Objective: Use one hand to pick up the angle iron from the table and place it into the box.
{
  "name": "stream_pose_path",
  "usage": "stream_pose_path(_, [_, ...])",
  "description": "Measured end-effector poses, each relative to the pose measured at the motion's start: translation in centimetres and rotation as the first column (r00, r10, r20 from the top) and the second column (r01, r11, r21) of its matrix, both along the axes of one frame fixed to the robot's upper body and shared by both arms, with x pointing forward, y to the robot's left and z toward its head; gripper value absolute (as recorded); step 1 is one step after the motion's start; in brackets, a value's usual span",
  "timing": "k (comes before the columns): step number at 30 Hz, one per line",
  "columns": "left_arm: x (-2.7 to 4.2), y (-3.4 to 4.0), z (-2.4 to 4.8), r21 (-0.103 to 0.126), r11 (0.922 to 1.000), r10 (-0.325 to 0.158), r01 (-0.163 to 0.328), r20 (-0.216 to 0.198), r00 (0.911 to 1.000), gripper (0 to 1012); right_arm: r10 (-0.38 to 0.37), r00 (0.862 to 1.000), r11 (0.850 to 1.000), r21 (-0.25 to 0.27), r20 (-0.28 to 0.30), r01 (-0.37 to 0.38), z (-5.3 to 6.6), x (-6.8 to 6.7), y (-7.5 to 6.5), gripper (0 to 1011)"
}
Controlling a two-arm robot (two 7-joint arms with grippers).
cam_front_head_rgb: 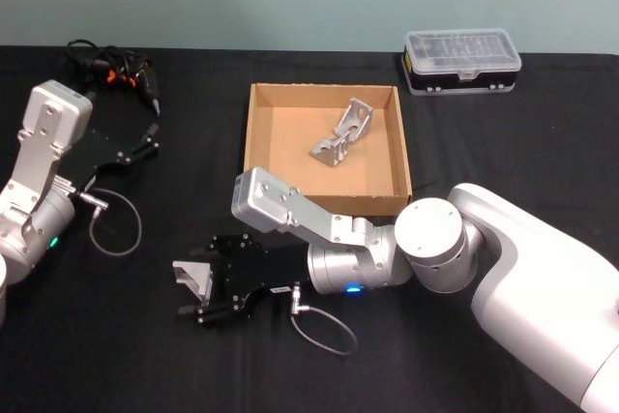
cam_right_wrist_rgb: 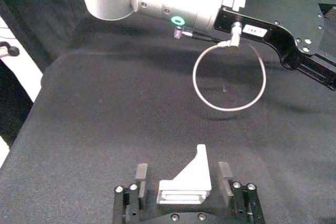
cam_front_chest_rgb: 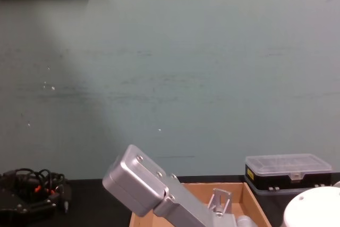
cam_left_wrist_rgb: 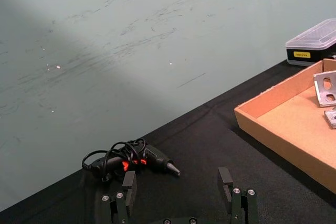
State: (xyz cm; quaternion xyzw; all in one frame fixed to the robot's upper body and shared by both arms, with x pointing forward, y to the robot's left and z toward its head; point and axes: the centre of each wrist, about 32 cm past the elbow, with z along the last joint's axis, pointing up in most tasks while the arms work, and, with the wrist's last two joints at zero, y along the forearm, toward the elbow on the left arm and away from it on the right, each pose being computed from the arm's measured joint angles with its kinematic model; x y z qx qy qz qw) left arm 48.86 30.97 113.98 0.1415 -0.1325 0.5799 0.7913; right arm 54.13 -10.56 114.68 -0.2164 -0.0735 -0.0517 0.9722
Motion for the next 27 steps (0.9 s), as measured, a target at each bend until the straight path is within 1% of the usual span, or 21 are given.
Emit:
stream_pose_path(1, [0.0, 0.0, 0.0, 0.0, 1.0, 0.0, 0.0, 0.0, 1.0, 1011, 0.0, 1.0, 1.0, 0.0, 0.0, 0.0, 0.0, 0.0, 0.0, 854])
stream_pose_path(2, [0.0, 0.0, 0.0, 0.0, 1.0, 0.0, 0.0, 0.0, 1.0, 1011, 0.0, 1.0, 1.0, 0.0, 0.0, 0.0, 0.0, 0.0, 0.0, 802])
stream_pose_path(3, [0.0, 0.0, 0.0, 0.0, 1.0, 0.0, 0.0, 0.0, 1.0, 1011, 0.0, 1.0, 1.0, 0.0, 0.0, 0.0, 0.0, 0.0, -0.01, 802])
stream_pose_path(5, [0.0, 0.0, 0.0, 0.0, 1.0, 0.0, 0.0, 0.0, 1.0, 1011, 0.0, 1.0, 1.0, 0.001, 0.0, 0.0, 0.0, -0.01, -0.01, 747])
stream_pose_path(6, [0.0, 0.0, 0.0, 0.0, 1.0, 0.0, 0.0, 0.0, 1.0, 1011, 0.0, 1.0, 1.0, 0.001, 0.0, 0.0, 0.0, -0.01, -0.02, 692])
stream_pose_path(9, [0.0, 0.0, 0.0, 0.0, 1.0, 0.0, 0.0, 0.0, 1.0, 1011, 0.001, 1.0, 1.0, 0.001, 0.0, -0.001, 0.0, -0.01, -0.02, 628])
stream_pose_path(10, [0.0, 0.0, 0.0, 0.0, 1.0, 0.0, 0.0, 0.0, 1.0, 1011, 0.001, 1.0, 1.0, 0.001, 0.0, -0.001, 0.01, -0.01, -0.02, 570])
stream_pose_path(11, [0.0, 0.0, 0.0, 0.0, 1.0, 0.0, 0.0, 0.0, 1.0, 1011, 0.001, 1.0, 1.0, 0.002, 0.0, -0.001, 0.01, -0.01, -0.02, 554])
stream_pose_path(13, [0.0, 0.0, 0.0, 0.0, 1.0, 0.0, 0.0, 0.0, 1.0, 1011, 0.001, 1.0, 1.0, 0.002, 0.0, -0.001, 0.01, -0.01, -0.03, 536])
stream_pose_path(24, [0.0, 0.0, 0.0, 0.0, 1.0, 0.0, 0.0, 0.0, 1.0, 1011, 0.001, 1.0, 1.0, 0.003, 0.0, -0.001, 0.01, -0.02, -0.03, 536])
stream_pose_path(27, [0.0, 0.0, 0.0, 0.0, 1.0, 0.0, 0.0, 0.0, 1.0, 1011, -0.001, 1.0, 1.0, 0.018, 0.007, 0.001, 0.21, -0.06, -0.28, 536])
